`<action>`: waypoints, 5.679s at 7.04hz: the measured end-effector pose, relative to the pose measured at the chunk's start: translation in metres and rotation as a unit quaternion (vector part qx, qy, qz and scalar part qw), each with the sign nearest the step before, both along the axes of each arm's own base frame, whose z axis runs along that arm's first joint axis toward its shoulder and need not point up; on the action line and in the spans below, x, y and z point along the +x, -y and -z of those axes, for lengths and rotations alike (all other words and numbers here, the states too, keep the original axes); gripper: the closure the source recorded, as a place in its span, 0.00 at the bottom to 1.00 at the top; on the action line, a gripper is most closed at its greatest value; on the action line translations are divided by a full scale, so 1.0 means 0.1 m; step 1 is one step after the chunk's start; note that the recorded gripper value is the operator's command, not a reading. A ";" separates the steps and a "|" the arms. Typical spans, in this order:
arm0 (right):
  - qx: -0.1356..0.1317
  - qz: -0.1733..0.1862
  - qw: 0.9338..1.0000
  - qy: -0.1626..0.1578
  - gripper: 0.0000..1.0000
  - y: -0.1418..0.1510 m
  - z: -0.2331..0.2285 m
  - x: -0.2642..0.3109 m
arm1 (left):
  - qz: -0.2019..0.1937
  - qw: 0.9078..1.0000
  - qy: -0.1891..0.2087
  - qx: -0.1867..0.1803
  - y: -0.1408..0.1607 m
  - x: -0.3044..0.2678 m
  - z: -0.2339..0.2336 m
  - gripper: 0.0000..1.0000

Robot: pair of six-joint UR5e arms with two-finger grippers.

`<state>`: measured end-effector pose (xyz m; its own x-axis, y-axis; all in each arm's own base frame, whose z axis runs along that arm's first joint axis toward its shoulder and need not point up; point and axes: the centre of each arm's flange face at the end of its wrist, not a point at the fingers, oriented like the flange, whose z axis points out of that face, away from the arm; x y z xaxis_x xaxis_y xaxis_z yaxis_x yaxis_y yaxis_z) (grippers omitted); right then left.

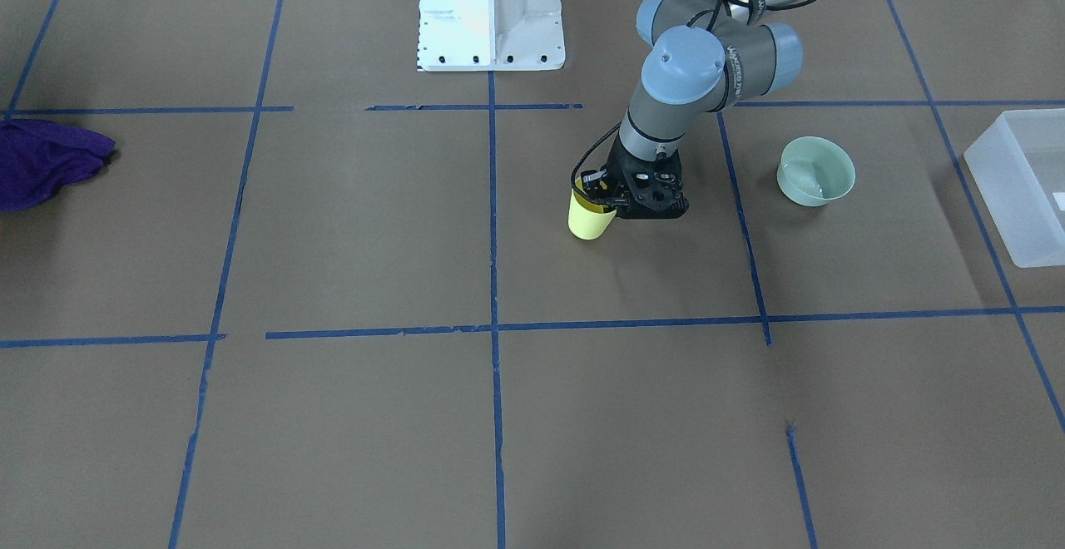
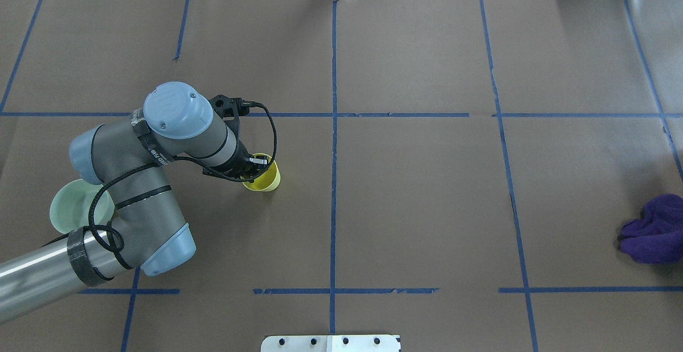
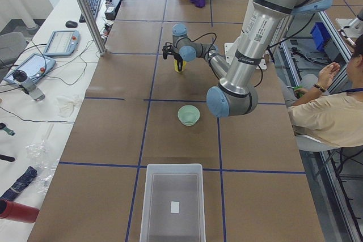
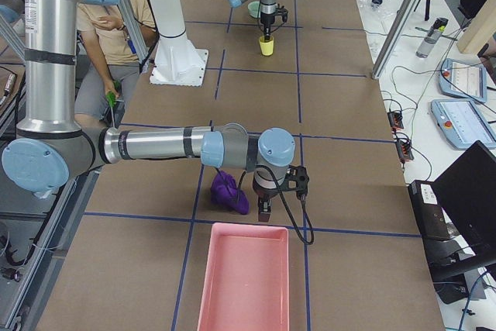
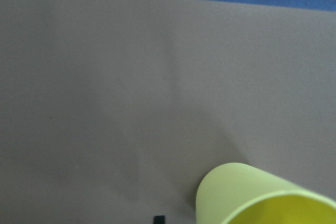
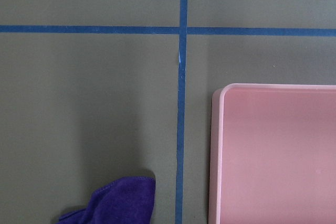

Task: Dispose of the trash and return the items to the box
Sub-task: 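Lift the yellow cup with the left gripper and carry it toward the clear bin, then lower the yellow cup into the clear bin and open the left gripper, then grasp the purple cloth with the right gripper and lift it off the table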

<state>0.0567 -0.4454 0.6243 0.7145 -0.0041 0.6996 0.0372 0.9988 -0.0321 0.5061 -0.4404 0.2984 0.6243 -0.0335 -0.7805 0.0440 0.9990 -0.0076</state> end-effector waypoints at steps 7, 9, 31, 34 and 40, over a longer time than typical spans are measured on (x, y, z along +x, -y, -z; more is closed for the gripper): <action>0.001 -0.001 1.000 0.000 0.00 0.01 0.02 0.00 | 0.081 0.993 -0.022 0.086 0.53 -2.48 0.32 1.00; 0.003 -0.001 1.000 0.002 0.00 0.01 0.04 0.00 | 0.040 0.991 0.042 0.124 0.55 -3.27 -0.55 1.00; 0.039 0.017 0.998 0.039 0.00 0.05 0.36 -0.28 | -0.064 0.992 0.019 0.107 0.06 -5.73 -4.10 0.00; -0.014 -0.016 0.996 0.089 0.00 -0.43 0.37 -0.75 | 0.016 0.993 0.074 0.087 0.13 -6.14 -2.75 0.00; -0.076 -0.013 0.997 -0.010 1.00 -1.06 -0.23 -1.58 | 0.019 0.994 0.050 0.094 0.25 -5.69 -2.19 0.00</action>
